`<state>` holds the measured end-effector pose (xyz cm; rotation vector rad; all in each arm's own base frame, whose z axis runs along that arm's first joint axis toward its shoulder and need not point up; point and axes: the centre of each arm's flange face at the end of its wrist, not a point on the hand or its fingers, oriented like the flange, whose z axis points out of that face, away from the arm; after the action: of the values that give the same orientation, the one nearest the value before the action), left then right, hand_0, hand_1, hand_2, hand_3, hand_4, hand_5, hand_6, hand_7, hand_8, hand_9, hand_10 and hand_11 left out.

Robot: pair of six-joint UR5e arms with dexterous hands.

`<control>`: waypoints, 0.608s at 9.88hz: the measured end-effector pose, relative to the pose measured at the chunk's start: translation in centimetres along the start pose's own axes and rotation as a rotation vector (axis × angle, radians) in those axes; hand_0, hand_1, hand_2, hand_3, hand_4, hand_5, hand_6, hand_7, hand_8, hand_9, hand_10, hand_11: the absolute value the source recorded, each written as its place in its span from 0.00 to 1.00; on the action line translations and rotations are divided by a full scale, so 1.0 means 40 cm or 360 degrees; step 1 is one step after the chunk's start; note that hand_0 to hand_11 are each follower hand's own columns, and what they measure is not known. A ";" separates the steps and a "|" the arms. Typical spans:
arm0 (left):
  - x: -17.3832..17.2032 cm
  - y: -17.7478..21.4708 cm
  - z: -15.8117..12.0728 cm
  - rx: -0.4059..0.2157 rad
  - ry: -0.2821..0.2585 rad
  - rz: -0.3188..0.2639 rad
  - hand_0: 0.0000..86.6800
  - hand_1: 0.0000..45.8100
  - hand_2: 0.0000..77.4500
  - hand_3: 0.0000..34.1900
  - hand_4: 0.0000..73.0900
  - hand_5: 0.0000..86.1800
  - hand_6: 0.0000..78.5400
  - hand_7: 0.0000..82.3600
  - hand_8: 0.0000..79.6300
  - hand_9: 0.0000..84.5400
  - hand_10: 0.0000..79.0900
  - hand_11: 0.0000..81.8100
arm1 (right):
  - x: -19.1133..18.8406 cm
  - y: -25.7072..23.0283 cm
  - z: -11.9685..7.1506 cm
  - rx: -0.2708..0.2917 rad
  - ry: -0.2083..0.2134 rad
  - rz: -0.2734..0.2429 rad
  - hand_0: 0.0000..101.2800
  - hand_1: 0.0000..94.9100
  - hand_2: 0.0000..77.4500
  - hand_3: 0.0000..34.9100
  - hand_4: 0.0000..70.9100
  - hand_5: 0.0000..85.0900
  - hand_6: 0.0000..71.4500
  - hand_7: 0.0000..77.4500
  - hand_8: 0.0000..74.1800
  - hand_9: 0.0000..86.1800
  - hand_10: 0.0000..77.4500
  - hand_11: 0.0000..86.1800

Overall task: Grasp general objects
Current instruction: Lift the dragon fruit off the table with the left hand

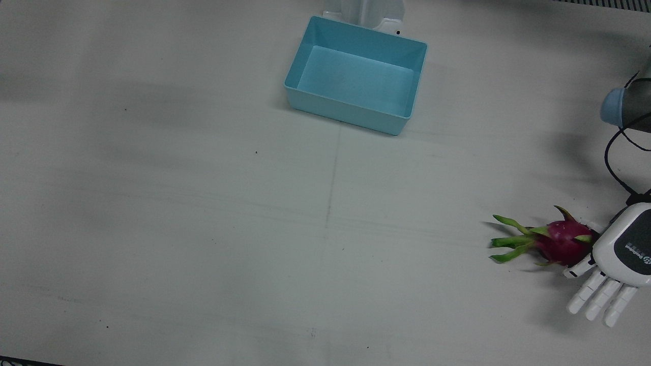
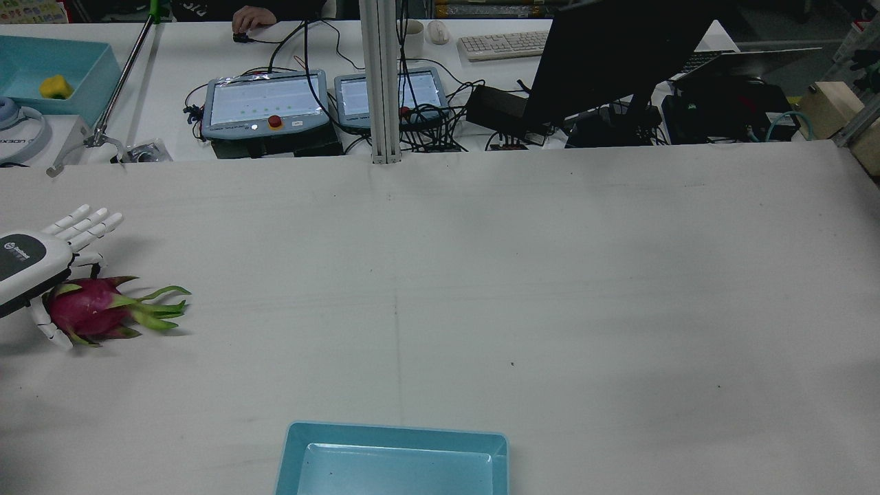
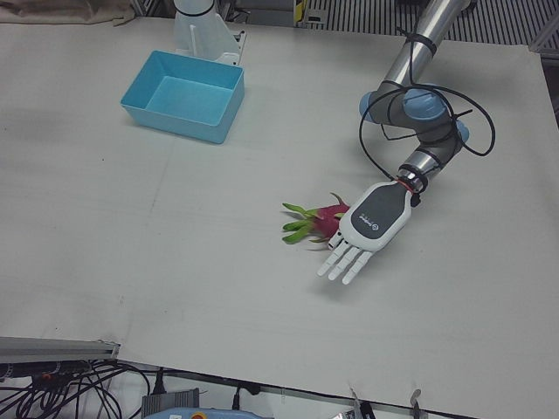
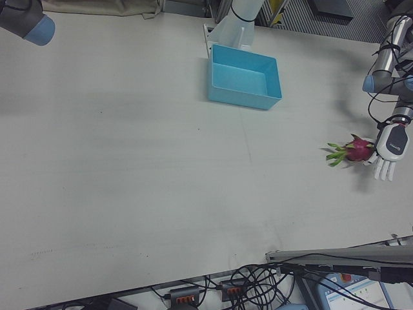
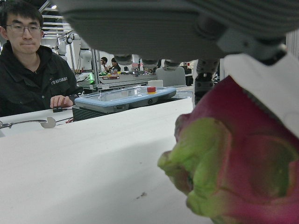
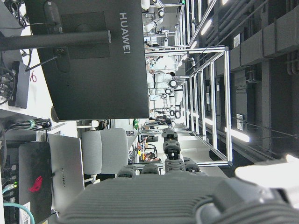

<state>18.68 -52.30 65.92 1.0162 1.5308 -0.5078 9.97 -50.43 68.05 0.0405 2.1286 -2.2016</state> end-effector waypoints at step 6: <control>0.242 -0.052 0.036 -0.0019 0.0088 -0.0172 0.57 0.00 0.29 0.00 0.35 0.63 0.01 0.03 0.01 0.01 0.01 0.01 | 0.000 -0.001 0.000 0.0001 0.0001 -0.0001 0.00 0.05 0.02 0.00 0.00 0.00 0.00 0.00 0.00 0.02 0.00 0.01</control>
<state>18.27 -51.45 55.97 0.9486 1.6425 -0.5489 9.96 -50.41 68.07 0.0405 2.1286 -2.2025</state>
